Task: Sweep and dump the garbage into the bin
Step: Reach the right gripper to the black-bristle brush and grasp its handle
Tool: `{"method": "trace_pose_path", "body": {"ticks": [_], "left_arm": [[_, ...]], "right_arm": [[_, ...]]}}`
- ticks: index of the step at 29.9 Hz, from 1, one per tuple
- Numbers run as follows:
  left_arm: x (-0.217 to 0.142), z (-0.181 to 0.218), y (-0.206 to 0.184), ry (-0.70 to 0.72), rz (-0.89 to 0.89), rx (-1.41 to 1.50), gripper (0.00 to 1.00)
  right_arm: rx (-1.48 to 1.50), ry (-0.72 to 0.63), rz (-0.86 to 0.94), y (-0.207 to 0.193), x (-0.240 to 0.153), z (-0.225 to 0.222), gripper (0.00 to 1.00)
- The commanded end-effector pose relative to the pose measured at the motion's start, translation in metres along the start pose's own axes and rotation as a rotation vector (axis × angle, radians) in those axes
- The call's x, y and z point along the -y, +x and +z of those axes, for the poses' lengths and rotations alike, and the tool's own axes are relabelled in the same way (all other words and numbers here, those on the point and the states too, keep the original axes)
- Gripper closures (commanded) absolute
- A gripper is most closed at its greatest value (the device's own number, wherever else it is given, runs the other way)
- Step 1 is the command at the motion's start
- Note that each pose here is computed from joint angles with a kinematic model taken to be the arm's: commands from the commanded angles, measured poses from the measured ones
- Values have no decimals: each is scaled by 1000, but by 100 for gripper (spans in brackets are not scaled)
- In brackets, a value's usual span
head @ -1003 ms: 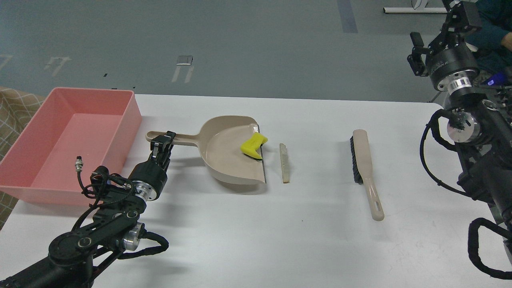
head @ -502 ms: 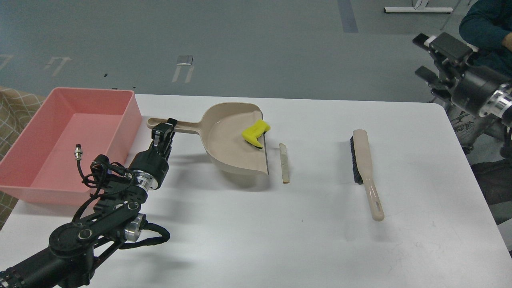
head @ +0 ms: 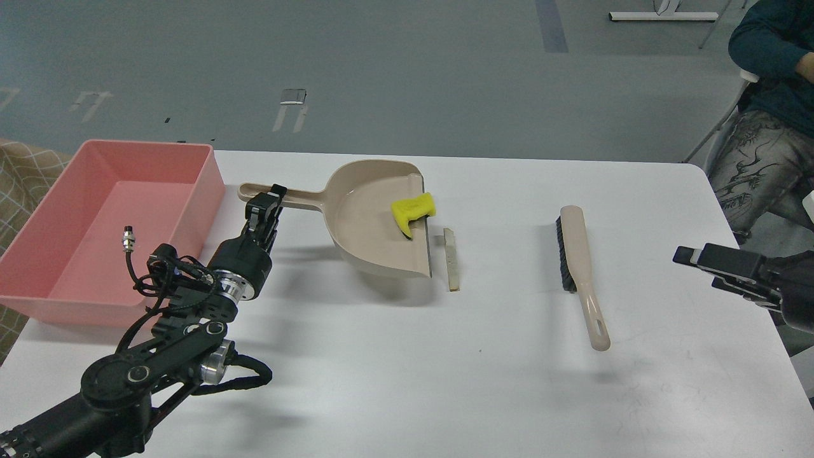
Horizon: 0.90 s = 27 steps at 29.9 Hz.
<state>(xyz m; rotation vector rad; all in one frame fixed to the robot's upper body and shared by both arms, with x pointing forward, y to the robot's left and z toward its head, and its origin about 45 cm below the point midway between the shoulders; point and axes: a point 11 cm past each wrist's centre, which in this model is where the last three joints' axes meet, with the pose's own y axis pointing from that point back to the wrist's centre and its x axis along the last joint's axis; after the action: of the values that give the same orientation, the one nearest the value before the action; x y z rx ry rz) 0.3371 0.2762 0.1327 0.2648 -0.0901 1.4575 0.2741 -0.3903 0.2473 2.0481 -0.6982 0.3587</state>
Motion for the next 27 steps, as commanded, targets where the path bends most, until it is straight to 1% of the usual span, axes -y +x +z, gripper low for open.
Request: {"method": "trace_pose_path", "body": {"ticks": [1,4,7,10,15,23,27], "left_arm": [[0,0,0,-1,-2,1,100],[-1,3,1,-8,-6,3,100],[-1,3,0,-8,-8,2,100],[-2,4,0,-11,-8,0,100],[-3,5,-2,-13,-13,-5,100],[-3,4,-4,-13,-17,-8,100],[-3,4,-7,-14,-20,-13,100]], "right_arm": [[-25,-23,-24,-9,9,-1,0],[-23,19,-49,-17,26,-13,0],[-27,-7,-58,-22,32,-12,0],[-54,-10,-92,-34,50,-19,0],[-65,-23,-92,-37,58,-21,1],[-59,-36,-72,-40,75,-26,11],[-48,-41,-69,-41,85,-25,11]]}}
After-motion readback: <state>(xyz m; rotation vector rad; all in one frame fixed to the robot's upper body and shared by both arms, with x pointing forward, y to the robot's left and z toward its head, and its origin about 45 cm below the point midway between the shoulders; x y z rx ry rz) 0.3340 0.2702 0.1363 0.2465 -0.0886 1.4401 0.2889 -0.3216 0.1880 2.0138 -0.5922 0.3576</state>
